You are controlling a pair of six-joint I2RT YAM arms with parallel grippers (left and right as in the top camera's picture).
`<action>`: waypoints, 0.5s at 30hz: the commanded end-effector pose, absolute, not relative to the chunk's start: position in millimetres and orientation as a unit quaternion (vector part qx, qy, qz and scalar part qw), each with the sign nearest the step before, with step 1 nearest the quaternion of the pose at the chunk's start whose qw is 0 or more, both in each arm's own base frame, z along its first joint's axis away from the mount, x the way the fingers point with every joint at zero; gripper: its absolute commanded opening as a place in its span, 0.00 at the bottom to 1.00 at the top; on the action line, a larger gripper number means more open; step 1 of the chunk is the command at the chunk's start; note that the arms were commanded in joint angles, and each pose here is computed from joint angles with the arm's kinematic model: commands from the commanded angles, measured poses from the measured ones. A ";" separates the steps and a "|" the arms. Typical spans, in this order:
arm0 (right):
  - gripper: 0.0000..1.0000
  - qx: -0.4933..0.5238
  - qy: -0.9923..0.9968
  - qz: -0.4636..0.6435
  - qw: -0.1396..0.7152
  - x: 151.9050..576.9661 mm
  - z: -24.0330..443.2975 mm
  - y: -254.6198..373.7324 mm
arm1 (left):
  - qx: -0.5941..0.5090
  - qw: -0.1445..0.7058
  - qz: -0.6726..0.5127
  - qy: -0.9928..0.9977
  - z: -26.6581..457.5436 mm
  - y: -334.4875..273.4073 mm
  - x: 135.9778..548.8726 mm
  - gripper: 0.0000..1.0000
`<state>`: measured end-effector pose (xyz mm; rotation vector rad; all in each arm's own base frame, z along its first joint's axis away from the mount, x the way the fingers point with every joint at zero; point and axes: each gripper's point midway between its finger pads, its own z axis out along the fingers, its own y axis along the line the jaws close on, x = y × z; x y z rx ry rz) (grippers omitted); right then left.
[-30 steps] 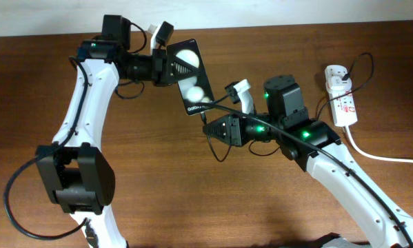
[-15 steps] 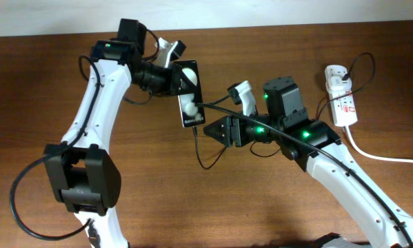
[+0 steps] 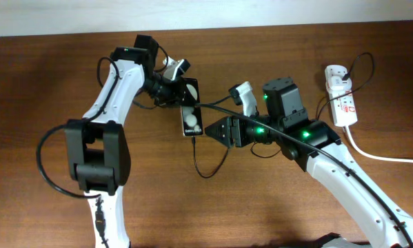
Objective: Plug charger to phone and switch on socket
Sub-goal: 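Lower the plugged phone to the table with the left gripper and release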
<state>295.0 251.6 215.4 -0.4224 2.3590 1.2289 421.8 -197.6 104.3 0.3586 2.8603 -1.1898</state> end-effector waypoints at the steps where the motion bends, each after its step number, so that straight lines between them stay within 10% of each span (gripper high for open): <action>1: 0.53 -0.160 0.852 0.442 0.231 297.6 220.2 253.3 | 0.108 -0.002 -0.385 0.917 82.1 -199.1 426.2 0.00; 15: 0.54 -0.159 0.853 0.441 0.228 296.6 219.1 252.9 | 0.058 -0.052 -0.381 0.921 40.4 -199.4 424.9 0.03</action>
